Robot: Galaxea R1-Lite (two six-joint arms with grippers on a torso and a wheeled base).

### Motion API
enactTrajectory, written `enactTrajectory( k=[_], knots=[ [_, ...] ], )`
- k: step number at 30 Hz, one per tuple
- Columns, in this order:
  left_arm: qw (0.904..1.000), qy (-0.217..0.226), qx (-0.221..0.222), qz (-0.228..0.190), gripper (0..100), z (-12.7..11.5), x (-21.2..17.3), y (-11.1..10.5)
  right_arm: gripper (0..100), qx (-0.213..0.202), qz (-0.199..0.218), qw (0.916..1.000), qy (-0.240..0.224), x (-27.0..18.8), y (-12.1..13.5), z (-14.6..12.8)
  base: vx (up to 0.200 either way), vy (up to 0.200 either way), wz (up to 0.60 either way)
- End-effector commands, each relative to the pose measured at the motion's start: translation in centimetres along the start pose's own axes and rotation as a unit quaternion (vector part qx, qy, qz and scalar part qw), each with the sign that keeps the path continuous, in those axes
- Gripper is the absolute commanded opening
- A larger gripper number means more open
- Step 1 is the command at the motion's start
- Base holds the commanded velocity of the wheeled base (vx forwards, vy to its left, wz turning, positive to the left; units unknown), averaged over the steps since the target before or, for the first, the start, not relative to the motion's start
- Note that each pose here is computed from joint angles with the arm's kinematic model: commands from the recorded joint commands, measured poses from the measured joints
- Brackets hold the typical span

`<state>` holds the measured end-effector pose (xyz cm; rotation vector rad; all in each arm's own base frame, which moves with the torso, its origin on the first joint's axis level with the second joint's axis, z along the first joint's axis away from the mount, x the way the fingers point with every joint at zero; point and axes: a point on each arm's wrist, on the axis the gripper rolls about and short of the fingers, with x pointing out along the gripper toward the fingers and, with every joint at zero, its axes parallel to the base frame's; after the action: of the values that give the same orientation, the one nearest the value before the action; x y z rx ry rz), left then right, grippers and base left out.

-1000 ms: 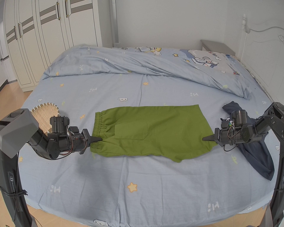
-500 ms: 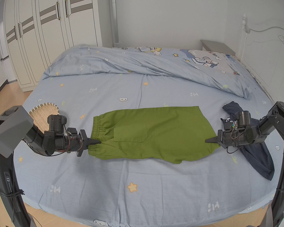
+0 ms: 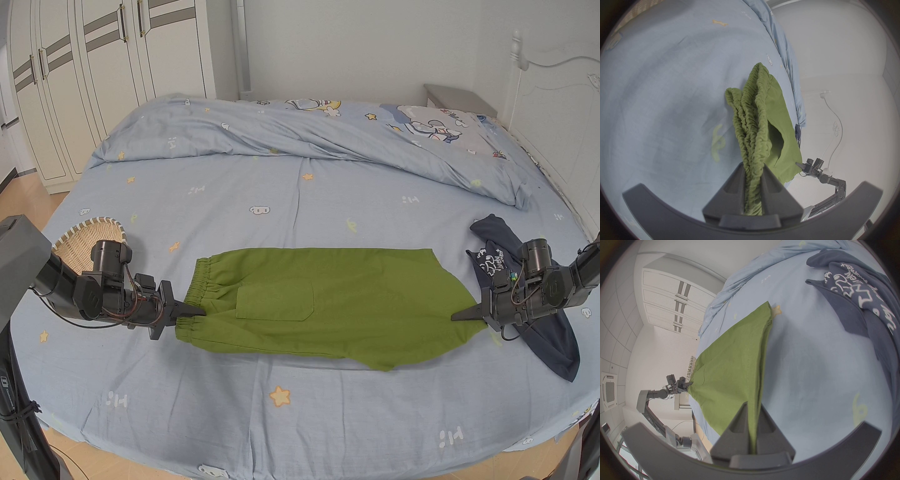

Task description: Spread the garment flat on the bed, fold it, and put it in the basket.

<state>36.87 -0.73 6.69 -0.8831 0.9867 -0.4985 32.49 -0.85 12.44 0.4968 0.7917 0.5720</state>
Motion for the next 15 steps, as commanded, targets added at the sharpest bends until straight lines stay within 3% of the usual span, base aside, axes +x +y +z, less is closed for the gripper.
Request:
enactTrajectory(
  k=[1,6,7,10,15],
  knots=[
    [0.9999,0.007,0.007,0.009,0,-1.2,-1.4,-0.1,0,-0.017,0.001,0.9998,0.008,-1.8,1.4,-1.8,0.0,0.0,0.0],
    [0.9996,0.019,0.01,0.017,0,-2.8,-2.0,0.3,0,-0.01,0.017,0.9994,0.027,-2.5,1.8,-4.0,0.0,0.0,0.0],
    [0.9994,0.025,0.014,0.021,0,-4.1,-2.8,0.2,0,-0.011,0.02,0.9989,0.042,-2.9,2.2,-5.7,0.0,0.0,0.0],
    [0.9986,0.038,0.023,0.028,0,-6.0,-3.5,0.6,0,-0.03,0.019,0.9981,0.05,-3.8,2.7,-7.5,0.0,0.0,0.0],
    [0.998,0.046,0.028,0.032,0,-7.2,-4.0,0.9,0,-0.033,0.02,0.9977,0.056,-4.3,3.0,-8.7,0.0,0.0,0.0]
  ],
)
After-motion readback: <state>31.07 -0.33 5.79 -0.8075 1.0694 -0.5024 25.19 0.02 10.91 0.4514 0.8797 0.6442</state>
